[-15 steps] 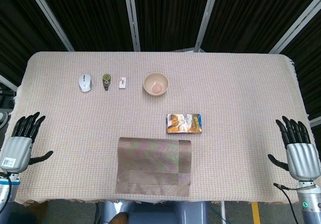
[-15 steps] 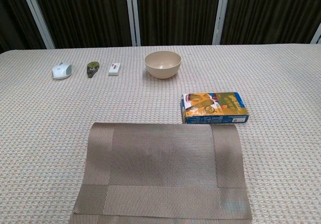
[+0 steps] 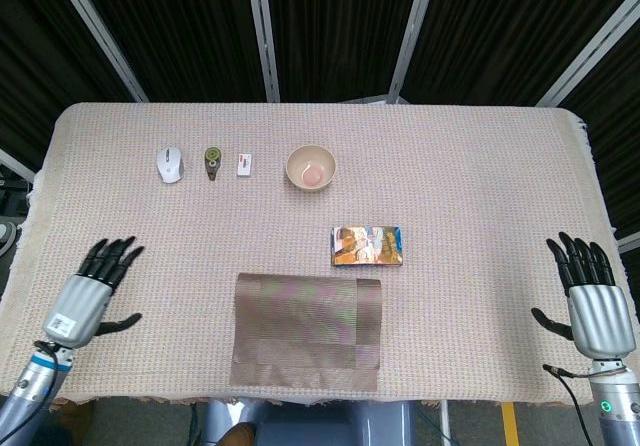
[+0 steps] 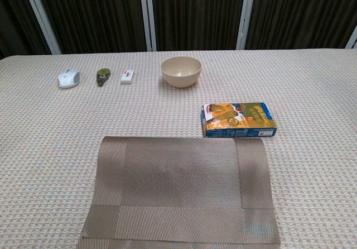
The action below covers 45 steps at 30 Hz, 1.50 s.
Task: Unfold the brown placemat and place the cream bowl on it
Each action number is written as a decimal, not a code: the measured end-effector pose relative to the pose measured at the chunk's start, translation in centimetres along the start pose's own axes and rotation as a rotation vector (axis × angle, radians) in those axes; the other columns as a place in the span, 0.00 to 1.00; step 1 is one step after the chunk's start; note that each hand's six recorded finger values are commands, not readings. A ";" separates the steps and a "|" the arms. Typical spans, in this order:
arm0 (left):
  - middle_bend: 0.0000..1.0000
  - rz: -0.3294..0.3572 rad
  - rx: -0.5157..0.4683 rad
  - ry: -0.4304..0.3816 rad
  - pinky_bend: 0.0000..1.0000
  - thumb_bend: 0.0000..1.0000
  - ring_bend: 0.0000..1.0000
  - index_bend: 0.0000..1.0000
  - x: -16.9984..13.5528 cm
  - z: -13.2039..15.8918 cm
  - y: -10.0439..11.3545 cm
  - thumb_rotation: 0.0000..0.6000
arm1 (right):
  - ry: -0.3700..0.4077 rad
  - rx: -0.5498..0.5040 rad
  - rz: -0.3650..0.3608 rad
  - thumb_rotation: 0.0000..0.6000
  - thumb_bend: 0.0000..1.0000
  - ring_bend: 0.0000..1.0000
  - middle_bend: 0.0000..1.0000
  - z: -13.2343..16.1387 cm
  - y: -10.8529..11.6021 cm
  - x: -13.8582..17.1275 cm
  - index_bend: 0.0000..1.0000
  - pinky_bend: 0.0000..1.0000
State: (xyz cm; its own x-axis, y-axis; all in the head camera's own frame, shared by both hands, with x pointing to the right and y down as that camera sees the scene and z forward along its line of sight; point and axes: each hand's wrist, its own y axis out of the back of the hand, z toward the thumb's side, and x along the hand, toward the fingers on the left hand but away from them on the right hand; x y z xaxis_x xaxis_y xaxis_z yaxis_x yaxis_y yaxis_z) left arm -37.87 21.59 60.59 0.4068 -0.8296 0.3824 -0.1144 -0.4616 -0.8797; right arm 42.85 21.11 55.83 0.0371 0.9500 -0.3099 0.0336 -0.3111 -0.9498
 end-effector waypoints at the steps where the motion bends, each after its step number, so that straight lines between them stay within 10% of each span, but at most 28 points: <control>1: 0.00 -0.015 -0.002 -0.056 0.00 0.00 0.00 0.23 0.3 0.9 -0.7 1.00 | -0.006 0.004 0.008 1.00 0.00 0.00 0.00 -0.1 -0.2 -0.1 0.00 0.00; 5: 0.00 -0.103 -0.001 -0.290 0.00 0.00 0.00 0.32 1.5 5.4 -5.3 1.00 | -0.023 0.009 0.020 1.00 0.00 0.00 0.00 -0.4 -0.5 -0.3 0.00 0.00; 11: 0.00 -0.226 0.015 -0.435 0.00 0.02 0.00 0.34 2.1 9.2 -10.5 1.00 | -0.042 0.004 0.027 1.00 0.00 0.00 0.00 -1.1 -0.6 -0.4 0.00 0.00; 45: 0.00 -0.251 0.008 -0.447 0.00 0.05 0.00 0.35 3.9 11.4 -12.9 1.00 | -0.045 -0.017 0.043 1.00 0.00 0.00 0.00 -1.4 -0.6 -0.6 0.00 0.00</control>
State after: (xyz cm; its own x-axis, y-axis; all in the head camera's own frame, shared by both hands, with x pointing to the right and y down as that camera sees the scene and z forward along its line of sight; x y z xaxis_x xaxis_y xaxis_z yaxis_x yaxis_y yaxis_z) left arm -24.47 27.88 70.24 0.7690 -0.4775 0.4250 0.0423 -0.6254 -0.7792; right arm 44.18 20.67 56.69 -0.0056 0.9359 -0.3523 0.0498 -0.3517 -0.9348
